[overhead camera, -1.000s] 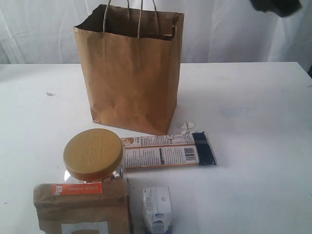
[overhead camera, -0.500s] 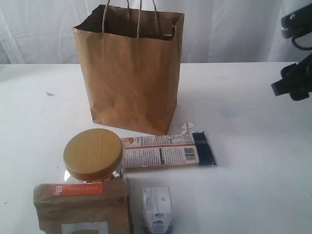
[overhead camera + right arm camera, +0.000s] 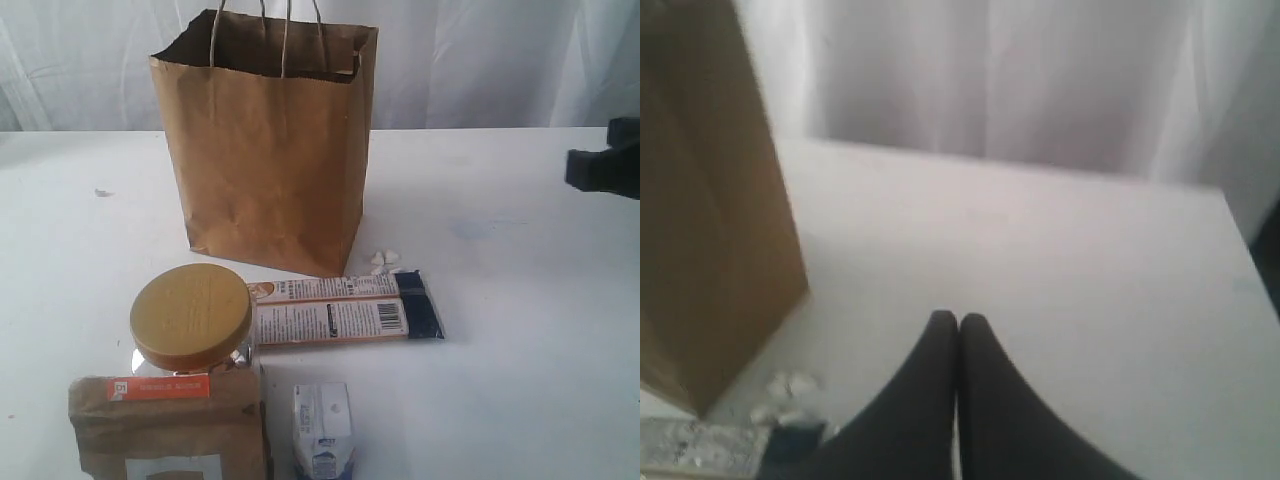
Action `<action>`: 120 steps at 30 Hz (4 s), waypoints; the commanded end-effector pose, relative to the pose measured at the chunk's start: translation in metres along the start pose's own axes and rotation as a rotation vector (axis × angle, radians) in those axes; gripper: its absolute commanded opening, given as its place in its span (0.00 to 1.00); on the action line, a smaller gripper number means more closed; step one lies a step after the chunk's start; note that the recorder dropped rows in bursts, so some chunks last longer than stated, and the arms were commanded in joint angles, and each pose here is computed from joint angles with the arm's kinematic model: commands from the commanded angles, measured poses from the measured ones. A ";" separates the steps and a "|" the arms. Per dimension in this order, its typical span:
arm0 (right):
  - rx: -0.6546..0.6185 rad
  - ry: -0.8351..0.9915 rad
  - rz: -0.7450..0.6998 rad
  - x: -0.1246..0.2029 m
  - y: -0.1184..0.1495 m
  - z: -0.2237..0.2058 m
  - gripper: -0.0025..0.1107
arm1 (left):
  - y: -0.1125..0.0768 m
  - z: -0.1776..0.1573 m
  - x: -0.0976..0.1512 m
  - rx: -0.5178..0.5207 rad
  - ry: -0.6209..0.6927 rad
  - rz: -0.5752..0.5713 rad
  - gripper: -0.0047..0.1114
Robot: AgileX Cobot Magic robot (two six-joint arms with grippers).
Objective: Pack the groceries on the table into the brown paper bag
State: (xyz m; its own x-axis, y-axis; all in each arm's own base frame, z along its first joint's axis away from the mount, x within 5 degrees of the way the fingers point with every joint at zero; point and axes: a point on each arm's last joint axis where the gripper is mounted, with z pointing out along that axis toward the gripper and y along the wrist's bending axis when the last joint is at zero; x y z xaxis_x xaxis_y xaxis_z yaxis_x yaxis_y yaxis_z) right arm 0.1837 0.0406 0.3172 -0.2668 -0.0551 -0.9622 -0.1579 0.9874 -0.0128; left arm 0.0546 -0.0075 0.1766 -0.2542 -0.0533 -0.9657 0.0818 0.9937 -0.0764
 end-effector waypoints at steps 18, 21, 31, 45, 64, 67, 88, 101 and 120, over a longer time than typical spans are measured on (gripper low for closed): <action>0.113 -0.421 0.322 0.045 -0.032 -0.141 0.02 | 0.000 0.000 0.000 0.003 -0.002 -0.005 0.04; 0.195 -0.445 0.363 0.053 -0.042 -0.157 0.02 | 0.000 0.000 0.000 0.003 -0.002 -0.005 0.04; 0.293 -0.372 0.241 0.084 -0.046 -0.139 0.02 | 0.000 0.000 0.001 0.003 -0.001 -0.005 0.04; 0.192 -0.029 0.276 0.147 -0.032 -0.105 0.02 | 0.000 0.000 0.001 0.003 -0.001 -0.005 0.04; 0.086 -0.220 0.136 0.149 -0.018 -0.095 0.02 | 0.000 0.000 0.001 0.003 -0.001 -0.005 0.04; 0.036 -0.293 0.127 0.142 -0.014 -0.096 0.02 | 0.000 0.000 0.001 0.003 -0.001 -0.005 0.04; 0.298 -0.034 -0.001 0.165 -0.027 -0.095 0.02 | 0.000 0.000 0.001 0.003 -0.001 -0.005 0.04; 0.298 -0.035 -0.001 0.165 -0.027 -0.095 0.02 | 0.000 0.000 0.001 0.003 -0.001 -0.005 0.04; 0.295 -0.037 0.009 0.165 -0.026 -0.095 0.02 | 0.006 -0.035 -0.076 0.090 -0.849 -0.376 0.04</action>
State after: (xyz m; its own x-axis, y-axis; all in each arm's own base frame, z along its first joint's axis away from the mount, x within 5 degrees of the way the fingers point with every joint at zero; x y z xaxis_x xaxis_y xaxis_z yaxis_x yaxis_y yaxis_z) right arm 0.0536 -0.0083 0.1848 -0.2389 -0.0364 -0.9704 0.1243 0.9899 -0.0678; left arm 0.0527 0.0045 0.2290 0.2993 -0.5058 -0.8090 0.1389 0.8620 -0.4876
